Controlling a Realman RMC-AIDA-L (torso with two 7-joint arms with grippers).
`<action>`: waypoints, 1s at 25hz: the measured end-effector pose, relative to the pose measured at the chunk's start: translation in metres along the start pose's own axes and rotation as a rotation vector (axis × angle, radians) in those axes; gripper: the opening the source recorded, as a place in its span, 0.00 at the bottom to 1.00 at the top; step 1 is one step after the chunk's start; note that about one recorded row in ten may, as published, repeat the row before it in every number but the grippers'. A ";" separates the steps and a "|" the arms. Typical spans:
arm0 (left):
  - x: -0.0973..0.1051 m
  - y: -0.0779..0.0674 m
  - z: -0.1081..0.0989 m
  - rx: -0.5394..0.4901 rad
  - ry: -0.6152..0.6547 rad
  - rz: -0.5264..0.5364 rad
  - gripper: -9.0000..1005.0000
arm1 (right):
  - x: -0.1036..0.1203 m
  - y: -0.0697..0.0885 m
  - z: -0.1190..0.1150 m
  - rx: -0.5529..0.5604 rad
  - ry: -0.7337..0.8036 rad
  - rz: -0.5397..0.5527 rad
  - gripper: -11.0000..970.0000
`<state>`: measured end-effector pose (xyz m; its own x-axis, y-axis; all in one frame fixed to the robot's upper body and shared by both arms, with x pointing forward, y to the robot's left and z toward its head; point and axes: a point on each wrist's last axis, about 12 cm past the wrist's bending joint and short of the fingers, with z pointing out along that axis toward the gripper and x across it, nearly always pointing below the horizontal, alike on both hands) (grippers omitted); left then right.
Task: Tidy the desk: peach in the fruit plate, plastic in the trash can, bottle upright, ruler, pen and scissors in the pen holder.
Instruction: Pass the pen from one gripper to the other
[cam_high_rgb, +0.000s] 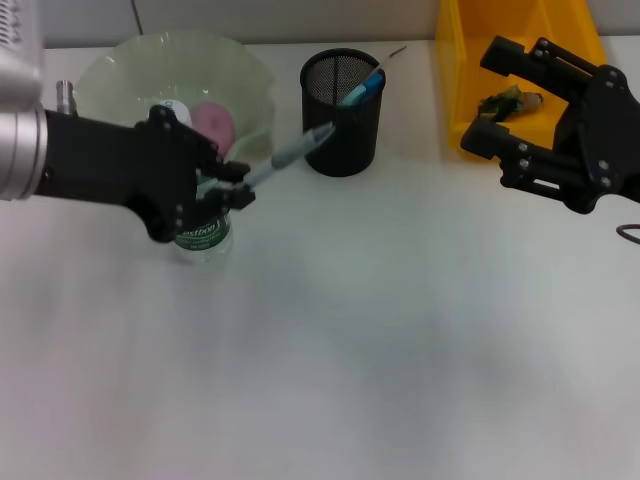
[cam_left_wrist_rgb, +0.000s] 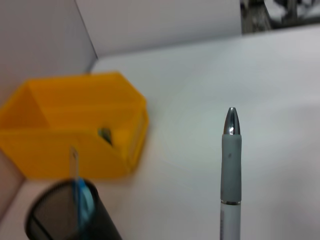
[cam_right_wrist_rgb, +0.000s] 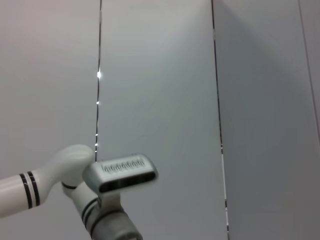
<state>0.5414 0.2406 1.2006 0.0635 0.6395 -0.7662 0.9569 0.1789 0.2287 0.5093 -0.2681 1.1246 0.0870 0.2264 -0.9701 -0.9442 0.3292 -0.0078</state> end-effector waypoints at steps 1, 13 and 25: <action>0.000 0.000 0.000 0.000 0.000 0.000 0.20 | 0.000 0.000 0.000 0.000 0.000 0.000 0.81; -0.004 0.011 -0.026 -0.111 -0.363 -0.110 0.21 | 0.018 0.011 -0.014 0.090 -0.063 -0.045 0.81; 0.021 0.013 -0.016 -0.139 -0.754 -0.276 0.21 | 0.038 0.019 0.003 0.135 -0.128 -0.091 0.81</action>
<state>0.5506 0.2686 1.1971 0.0517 -0.1075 -0.9929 0.9250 0.3798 0.0071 0.4960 -0.2507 1.0883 0.2180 0.3017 -0.9282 -0.8801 0.4718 -0.0533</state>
